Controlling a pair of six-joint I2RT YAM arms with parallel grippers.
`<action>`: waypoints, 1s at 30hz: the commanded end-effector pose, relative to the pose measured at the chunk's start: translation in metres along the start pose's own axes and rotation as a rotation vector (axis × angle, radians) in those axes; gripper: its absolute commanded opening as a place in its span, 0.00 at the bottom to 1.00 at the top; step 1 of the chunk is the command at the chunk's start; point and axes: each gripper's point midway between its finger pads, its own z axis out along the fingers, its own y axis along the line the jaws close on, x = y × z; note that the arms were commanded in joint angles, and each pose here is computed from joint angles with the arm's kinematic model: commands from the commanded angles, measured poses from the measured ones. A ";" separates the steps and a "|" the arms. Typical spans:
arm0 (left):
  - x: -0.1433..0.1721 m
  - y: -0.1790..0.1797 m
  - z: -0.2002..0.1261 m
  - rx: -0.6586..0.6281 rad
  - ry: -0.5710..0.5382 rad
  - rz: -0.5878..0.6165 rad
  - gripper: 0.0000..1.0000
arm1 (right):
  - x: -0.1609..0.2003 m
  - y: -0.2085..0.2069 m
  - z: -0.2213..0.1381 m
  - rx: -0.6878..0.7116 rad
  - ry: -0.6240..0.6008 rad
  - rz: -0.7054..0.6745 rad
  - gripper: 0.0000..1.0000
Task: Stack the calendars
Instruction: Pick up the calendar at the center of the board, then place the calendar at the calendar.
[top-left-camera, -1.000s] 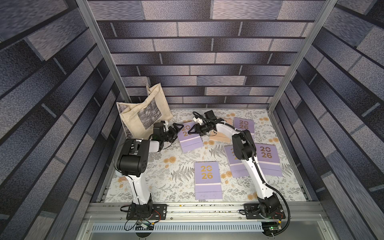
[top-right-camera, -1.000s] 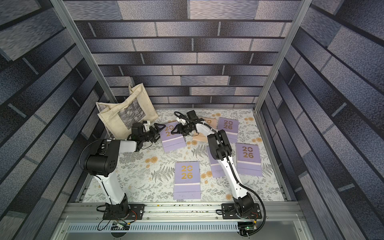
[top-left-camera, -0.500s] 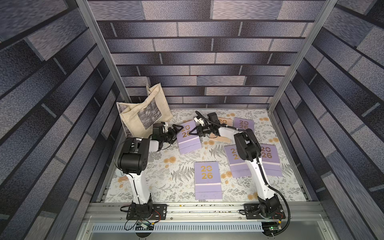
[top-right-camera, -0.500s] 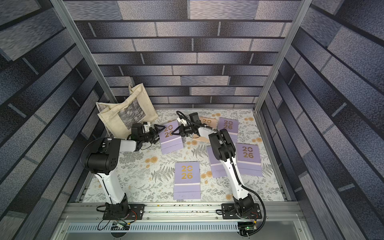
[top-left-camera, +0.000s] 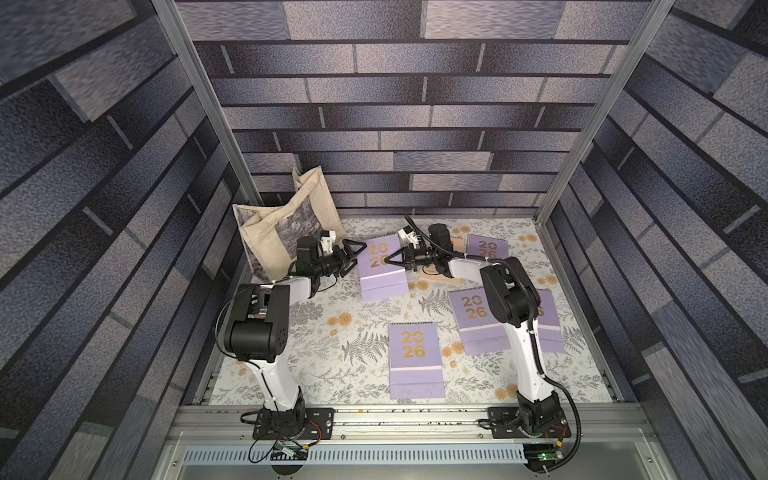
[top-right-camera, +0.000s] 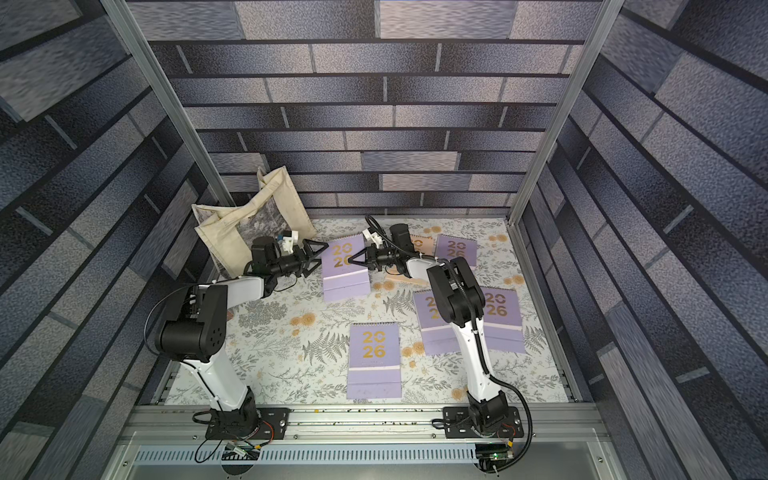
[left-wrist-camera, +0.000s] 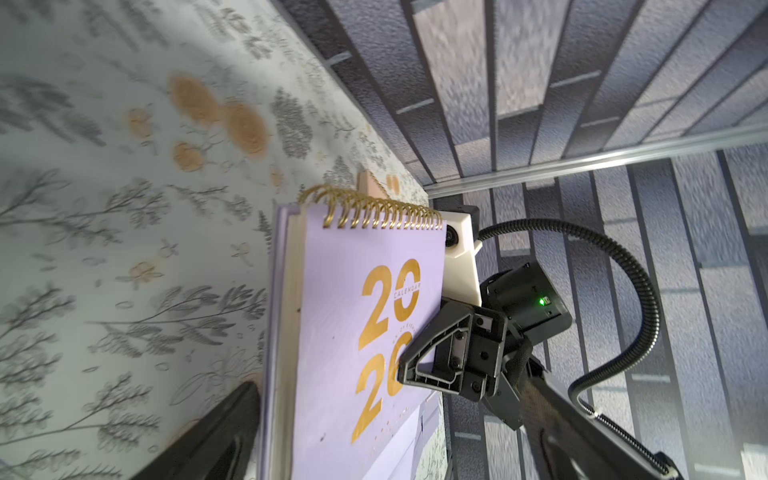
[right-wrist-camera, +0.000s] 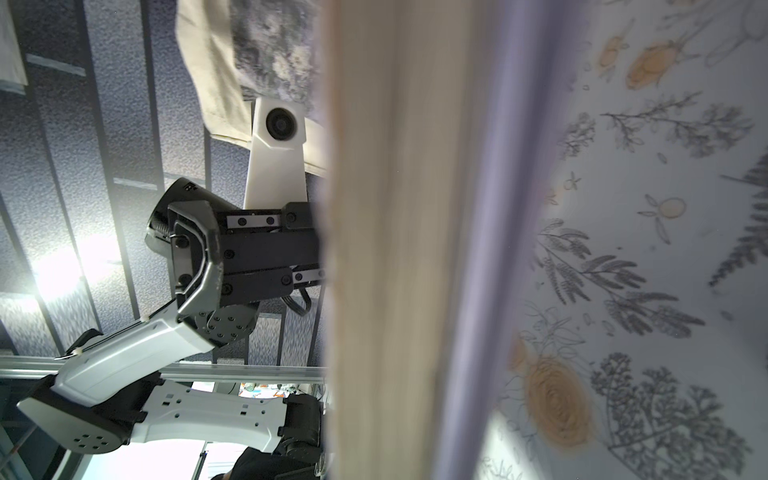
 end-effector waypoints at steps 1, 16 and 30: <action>0.006 -0.046 -0.010 0.083 0.066 0.159 1.00 | -0.002 0.069 -0.022 -0.073 -0.014 -0.188 0.00; 0.091 -0.160 -0.021 0.341 0.245 0.394 1.00 | 0.087 0.171 -0.089 -0.061 -0.093 -0.336 0.00; 0.148 -0.202 -0.052 0.423 0.211 0.528 1.00 | 0.123 0.198 -0.106 -0.074 -0.147 -0.377 0.00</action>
